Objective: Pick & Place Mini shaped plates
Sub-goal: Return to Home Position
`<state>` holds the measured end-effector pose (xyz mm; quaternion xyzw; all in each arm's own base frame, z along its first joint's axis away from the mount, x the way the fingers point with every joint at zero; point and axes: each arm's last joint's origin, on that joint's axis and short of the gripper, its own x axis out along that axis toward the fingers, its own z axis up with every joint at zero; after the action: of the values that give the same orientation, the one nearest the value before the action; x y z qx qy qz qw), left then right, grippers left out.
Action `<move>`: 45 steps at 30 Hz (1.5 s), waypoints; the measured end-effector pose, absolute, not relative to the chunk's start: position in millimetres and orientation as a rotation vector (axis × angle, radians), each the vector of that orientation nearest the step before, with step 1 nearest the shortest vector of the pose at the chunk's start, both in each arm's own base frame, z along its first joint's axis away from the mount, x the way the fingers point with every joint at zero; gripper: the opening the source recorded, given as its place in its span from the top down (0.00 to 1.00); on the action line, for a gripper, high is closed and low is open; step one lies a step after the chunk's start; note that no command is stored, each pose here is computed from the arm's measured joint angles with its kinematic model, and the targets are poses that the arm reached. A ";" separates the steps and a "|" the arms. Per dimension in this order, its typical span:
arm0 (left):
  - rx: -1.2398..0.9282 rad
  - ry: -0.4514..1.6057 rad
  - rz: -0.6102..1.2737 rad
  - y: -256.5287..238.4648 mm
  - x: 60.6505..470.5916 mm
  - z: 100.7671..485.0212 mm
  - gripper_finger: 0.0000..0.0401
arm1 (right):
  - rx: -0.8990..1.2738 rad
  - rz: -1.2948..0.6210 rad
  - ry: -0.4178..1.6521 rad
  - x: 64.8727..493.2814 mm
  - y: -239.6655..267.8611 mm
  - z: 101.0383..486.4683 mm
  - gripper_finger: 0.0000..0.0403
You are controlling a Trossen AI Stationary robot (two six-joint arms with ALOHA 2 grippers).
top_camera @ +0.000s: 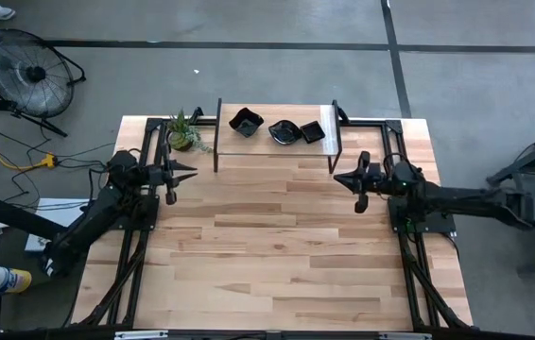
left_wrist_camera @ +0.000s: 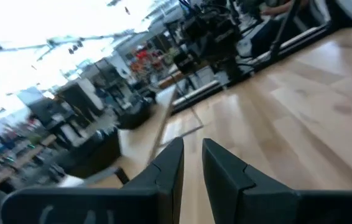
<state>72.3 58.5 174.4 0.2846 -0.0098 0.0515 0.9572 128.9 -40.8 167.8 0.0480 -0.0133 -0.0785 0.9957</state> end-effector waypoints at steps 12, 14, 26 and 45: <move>0.529 -0.062 -0.080 49.3 77.4 173.3 0.86 | 0.028 -0.311 0.143 103.3 -36.2 154.5 1.00; 0.528 -0.067 -0.098 47.9 78.3 173.1 0.86 | 0.030 -0.352 0.162 102.2 -37.1 152.7 1.00; 0.508 -0.042 -0.126 46.2 80.0 168.7 0.86 | 0.032 -0.402 0.154 101.8 -38.5 153.4 0.99; 0.511 -0.058 -0.170 29.5 92.6 169.1 0.86 | -0.080 -0.387 0.178 101.9 -38.3 153.3 0.98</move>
<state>92.6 29.5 169.1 0.2525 -0.0286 -0.0842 0.9635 101.9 -38.3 153.3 -0.0399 0.0882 -0.1919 0.9766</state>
